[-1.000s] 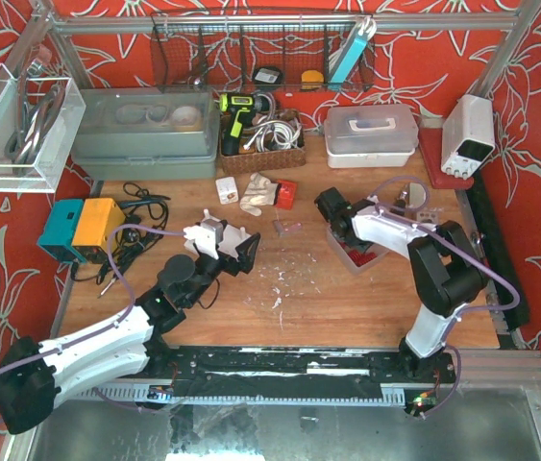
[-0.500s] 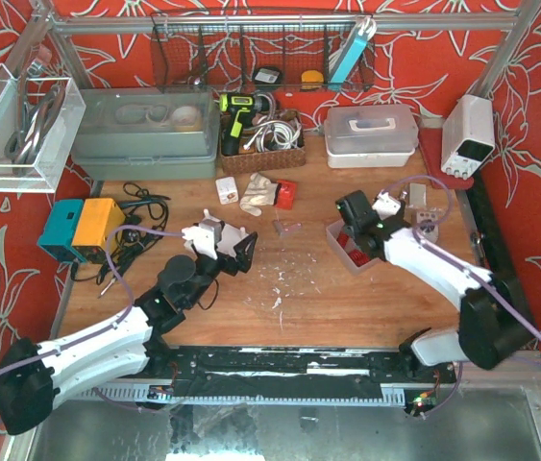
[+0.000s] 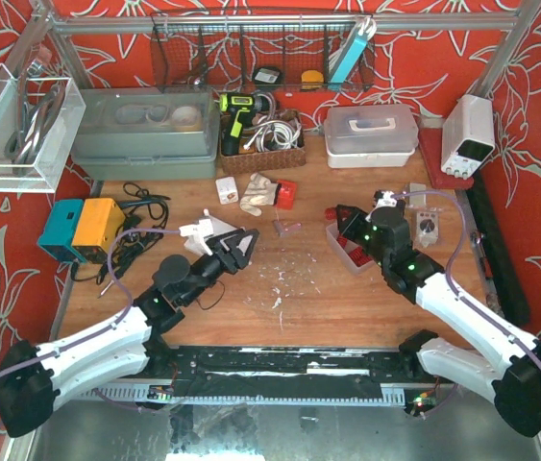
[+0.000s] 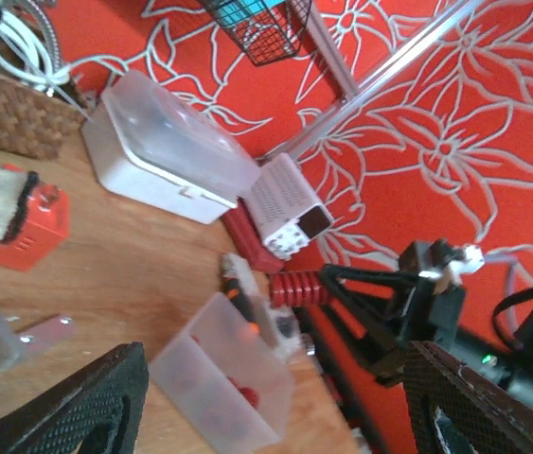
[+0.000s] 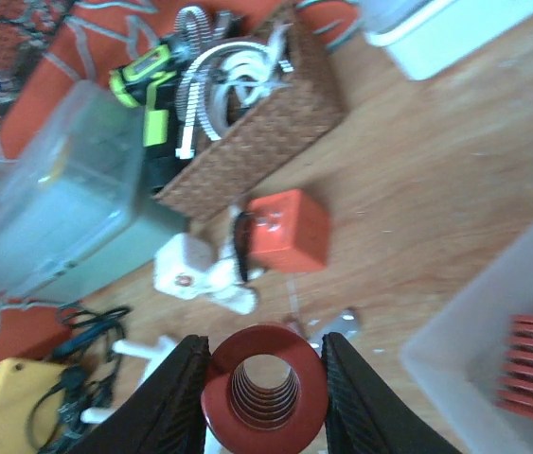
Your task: Install the large spring
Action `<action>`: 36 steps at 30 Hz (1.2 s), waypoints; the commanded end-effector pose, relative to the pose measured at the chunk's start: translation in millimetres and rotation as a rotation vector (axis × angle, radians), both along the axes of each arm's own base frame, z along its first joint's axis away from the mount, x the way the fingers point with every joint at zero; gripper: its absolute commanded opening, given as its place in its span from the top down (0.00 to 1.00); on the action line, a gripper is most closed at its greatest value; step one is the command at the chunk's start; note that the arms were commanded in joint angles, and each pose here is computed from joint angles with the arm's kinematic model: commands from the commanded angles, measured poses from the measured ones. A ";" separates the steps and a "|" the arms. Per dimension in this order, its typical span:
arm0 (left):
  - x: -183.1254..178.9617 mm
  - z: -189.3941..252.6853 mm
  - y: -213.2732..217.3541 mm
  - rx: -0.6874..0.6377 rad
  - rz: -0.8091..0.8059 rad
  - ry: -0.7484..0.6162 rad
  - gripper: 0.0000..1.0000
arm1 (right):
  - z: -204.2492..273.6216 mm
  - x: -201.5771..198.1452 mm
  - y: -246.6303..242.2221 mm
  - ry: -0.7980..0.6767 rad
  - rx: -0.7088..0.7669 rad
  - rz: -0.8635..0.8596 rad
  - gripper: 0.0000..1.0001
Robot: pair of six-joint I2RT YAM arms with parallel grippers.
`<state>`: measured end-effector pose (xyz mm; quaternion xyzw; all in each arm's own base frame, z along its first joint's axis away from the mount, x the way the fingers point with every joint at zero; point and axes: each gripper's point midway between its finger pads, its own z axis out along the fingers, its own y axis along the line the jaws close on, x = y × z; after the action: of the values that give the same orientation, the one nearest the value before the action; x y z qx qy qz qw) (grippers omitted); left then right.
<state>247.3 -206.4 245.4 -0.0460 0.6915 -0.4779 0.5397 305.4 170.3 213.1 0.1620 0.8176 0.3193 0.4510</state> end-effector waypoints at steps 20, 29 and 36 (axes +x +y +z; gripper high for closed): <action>-27.0 79.7 -33.2 -0.013 -0.349 -0.310 0.21 | 127.4 -52.4 96.9 -0.586 0.092 0.623 1.00; -36.0 90.9 -21.2 -0.036 -0.410 -0.540 0.23 | 142.7 -60.4 114.4 -0.665 0.135 0.736 1.00; -33.1 79.9 -28.5 0.053 -0.438 -0.598 0.22 | 154.3 -79.0 124.6 -0.706 0.161 0.852 1.00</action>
<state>228.0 -234.8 306.4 0.1970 0.5614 -0.5733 0.5634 248.3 290.5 322.2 -0.2138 0.6518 0.5407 0.4870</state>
